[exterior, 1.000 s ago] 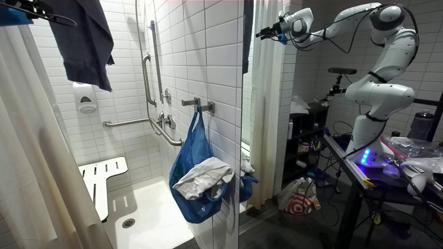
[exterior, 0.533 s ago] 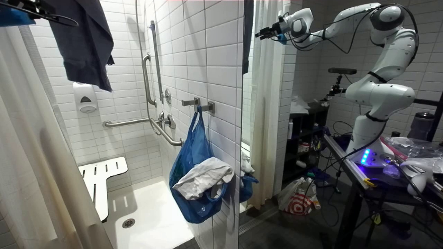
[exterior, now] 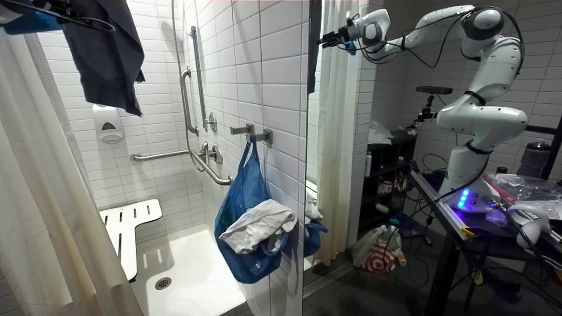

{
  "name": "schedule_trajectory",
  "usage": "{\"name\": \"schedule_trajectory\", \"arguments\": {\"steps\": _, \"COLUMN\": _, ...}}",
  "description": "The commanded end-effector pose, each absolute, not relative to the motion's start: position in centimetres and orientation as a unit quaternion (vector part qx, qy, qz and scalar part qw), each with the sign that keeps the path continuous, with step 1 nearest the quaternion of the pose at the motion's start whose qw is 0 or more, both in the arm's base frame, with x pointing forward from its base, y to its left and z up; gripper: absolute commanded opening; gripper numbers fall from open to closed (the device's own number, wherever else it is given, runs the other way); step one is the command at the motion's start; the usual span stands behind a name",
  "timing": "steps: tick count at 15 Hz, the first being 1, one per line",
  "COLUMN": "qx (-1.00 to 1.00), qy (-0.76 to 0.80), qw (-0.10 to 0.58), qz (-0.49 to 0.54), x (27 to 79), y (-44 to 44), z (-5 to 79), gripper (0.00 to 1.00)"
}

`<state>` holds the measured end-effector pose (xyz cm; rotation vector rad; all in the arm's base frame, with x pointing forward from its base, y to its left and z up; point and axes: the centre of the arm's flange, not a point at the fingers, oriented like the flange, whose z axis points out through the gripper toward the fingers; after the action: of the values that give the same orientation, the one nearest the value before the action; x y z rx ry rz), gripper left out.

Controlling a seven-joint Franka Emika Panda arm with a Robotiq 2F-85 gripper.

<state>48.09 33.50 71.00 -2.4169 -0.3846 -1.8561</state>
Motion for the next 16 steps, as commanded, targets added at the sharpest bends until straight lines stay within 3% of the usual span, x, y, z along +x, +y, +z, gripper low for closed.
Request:
{"name": "schedule_trajectory", "arguments": {"steps": 1, "qx": -0.790, "qy": -0.146, "qw": 0.033, "qz": -0.594, "x": 52.4, "y": 34.7, "z": 71.3, "gripper": 1.00}}
{"name": "schedule_trajectory", "arguments": {"steps": 11, "qx": -0.784, "qy": -0.211, "qw": 0.021, "qz": -0.584, "x": 54.5, "y": 36.3, "z": 69.8, "gripper": 1.00}}
{"name": "schedule_trajectory", "arguments": {"steps": 12, "qx": -0.781, "qy": -0.216, "qw": 0.017, "qz": -0.586, "x": 54.6, "y": 36.4, "z": 69.7, "gripper": 0.75}}
{"name": "schedule_trajectory", "arguments": {"steps": 13, "qx": -0.780, "qy": -0.218, "qw": 0.016, "qz": -0.587, "x": 54.7, "y": 36.4, "z": 69.7, "gripper": 0.74}}
{"name": "schedule_trajectory", "arguments": {"steps": 16, "qx": -0.781, "qy": -0.224, "qw": 0.016, "qz": -0.583, "x": 55.2, "y": 36.5, "z": 69.4, "gripper": 0.51}}
